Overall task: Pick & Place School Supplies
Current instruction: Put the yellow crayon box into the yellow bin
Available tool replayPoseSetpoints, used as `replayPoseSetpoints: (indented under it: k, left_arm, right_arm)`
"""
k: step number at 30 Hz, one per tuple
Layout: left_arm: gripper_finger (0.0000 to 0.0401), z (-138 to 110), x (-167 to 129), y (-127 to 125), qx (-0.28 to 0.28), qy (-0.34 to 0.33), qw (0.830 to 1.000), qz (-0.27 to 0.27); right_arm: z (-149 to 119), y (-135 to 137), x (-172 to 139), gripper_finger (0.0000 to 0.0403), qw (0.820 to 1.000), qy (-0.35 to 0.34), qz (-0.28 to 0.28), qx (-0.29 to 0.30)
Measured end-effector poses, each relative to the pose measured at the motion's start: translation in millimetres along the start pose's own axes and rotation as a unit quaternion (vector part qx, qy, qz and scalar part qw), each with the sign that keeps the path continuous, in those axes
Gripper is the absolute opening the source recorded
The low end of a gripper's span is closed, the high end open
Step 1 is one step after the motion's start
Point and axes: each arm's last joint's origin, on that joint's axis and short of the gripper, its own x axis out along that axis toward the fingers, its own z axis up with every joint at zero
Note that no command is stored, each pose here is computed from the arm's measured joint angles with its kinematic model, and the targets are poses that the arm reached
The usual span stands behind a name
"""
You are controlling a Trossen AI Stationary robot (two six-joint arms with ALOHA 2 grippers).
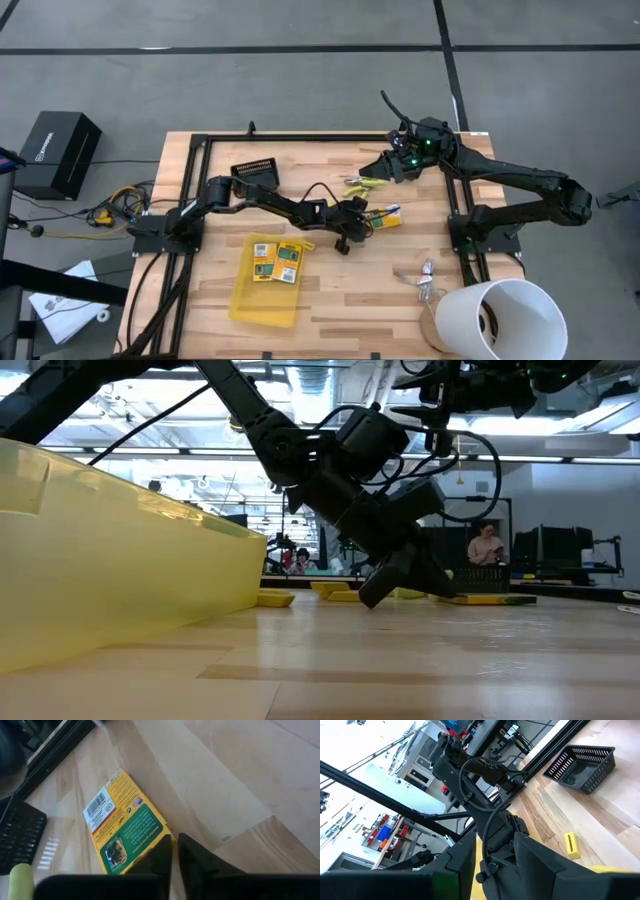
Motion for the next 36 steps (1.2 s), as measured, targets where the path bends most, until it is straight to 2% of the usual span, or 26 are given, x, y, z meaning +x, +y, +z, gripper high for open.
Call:
replayPoseSetpoints:
  k: [7,10,15,20,24,27,32,36]
  left_arm:
    - [0.0001,0,0,1,0.003,0.007,1.000,0.010]
    - [0.0001,8,-3,8,0.000,0.013,0.999,0.039]
    - [0.0000,19,-9,16,0.005,0.016,0.999,0.051]
    - [0.0000,47,-33,29,-0.003,-0.012,0.998,0.066]
    - [0.0000,63,-52,28,-0.018,-0.016,0.998,0.054]
    - [0.0000,82,-72,32,-0.018,-0.029,0.997,0.070]
    - [0.0000,88,-95,33,-0.047,-0.002,0.998,0.051]
    - [0.0000,93,-116,43,-0.061,0.017,0.995,0.075]
  right_arm:
    - [0,0,0,0.0127,1.000,0.000,0.000,0.000]
    - [0,0,0,0.0127,1.000,0.000,0.000,0.000]
    - [1,1,0,0.0127,1.000,-0.004,0.004,0.000]
    - [4,3,-1,0.0127,1.000,-0.017,0.018,-0.007]
    - [10,6,-2,0.0127,0.999,-0.037,0.033,-0.018]
    - [14,6,-5,0.0127,0.998,-0.052,0.037,-0.016]
    - [21,6,-10,0.0127,0.996,-0.075,0.042,-0.023]
    - [23,5,-12,0.0127,0.996,-0.079,0.041,-0.028]
